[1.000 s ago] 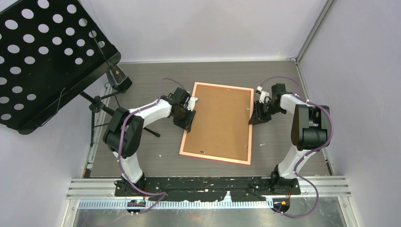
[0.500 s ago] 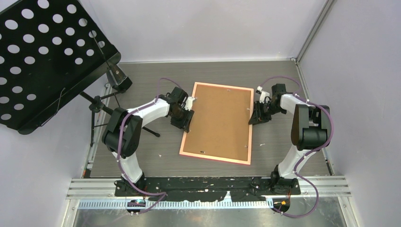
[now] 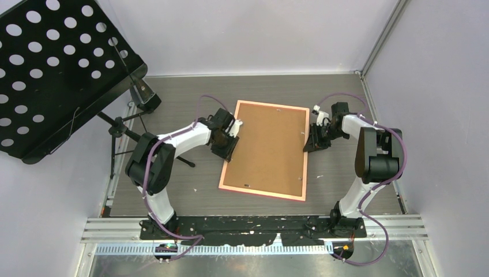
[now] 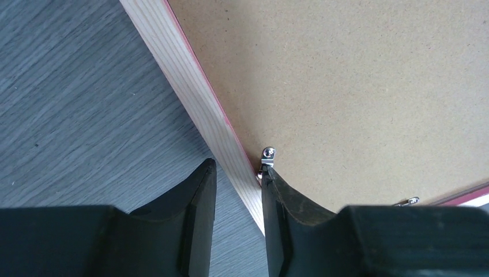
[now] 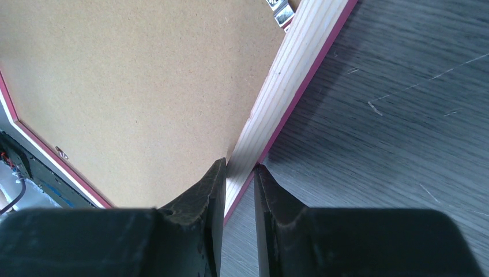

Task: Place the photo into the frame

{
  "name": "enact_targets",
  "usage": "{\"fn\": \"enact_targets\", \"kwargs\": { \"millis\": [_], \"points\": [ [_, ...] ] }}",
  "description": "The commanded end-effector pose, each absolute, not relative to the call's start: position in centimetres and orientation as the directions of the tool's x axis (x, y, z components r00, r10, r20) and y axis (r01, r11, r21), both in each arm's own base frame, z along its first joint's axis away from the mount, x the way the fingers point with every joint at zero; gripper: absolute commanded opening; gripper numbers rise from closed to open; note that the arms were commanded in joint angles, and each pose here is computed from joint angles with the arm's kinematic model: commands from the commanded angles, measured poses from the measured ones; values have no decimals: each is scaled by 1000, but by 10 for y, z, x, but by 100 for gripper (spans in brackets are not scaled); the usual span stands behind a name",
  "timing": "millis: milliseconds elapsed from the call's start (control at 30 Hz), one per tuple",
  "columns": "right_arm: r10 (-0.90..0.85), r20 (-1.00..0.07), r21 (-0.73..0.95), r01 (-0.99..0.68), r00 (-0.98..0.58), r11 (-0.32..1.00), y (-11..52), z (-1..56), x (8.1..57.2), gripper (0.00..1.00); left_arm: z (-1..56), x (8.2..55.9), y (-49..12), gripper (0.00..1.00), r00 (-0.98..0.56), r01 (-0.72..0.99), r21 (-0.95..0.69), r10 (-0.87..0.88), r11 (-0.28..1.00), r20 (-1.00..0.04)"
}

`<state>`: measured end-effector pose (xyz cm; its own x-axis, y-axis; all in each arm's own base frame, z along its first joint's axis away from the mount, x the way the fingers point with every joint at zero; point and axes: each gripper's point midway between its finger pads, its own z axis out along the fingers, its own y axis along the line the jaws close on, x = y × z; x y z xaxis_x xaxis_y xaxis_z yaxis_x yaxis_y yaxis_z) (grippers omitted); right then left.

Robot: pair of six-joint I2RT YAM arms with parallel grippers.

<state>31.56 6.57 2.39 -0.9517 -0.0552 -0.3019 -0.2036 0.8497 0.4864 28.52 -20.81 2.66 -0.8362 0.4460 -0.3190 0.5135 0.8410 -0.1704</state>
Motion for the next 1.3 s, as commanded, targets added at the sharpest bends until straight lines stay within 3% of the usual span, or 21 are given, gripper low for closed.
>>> {"fn": "enact_targets", "kwargs": {
  "millis": [0, 467, 767, 1033, 1167, 1267],
  "points": [
    [-84, -307, 433, -218, -948, 874, 55, 12, 320, 5, 24, 291, -195, 33, -814, 522, -59, 477, 851, -330],
    [-82, -304, 438, -216, -949, 873, 56, 12, 320, 5, 11, 283, -207, 32, -802, 556, -36, 524, 831, -287],
    [-81, -300, 440, -213, -951, 872, 56, 12, 319, 5, 3, 279, -211, 37, -811, 554, -57, 523, 831, -260],
    [-82, -305, 440, -216, -949, 872, 56, 12, 321, 5, 26, 285, -216, 46, -793, 558, -66, 508, 827, -335],
    [-82, -306, 440, -218, -948, 871, 57, 13, 321, 5, 31, 290, -215, 46, -781, 563, -49, 512, 825, -357],
    [-80, -303, 441, -214, -950, 871, 56, 12, 320, 6, 27, 290, -213, 39, -777, 568, -38, 521, 822, -354]
  ]
}}
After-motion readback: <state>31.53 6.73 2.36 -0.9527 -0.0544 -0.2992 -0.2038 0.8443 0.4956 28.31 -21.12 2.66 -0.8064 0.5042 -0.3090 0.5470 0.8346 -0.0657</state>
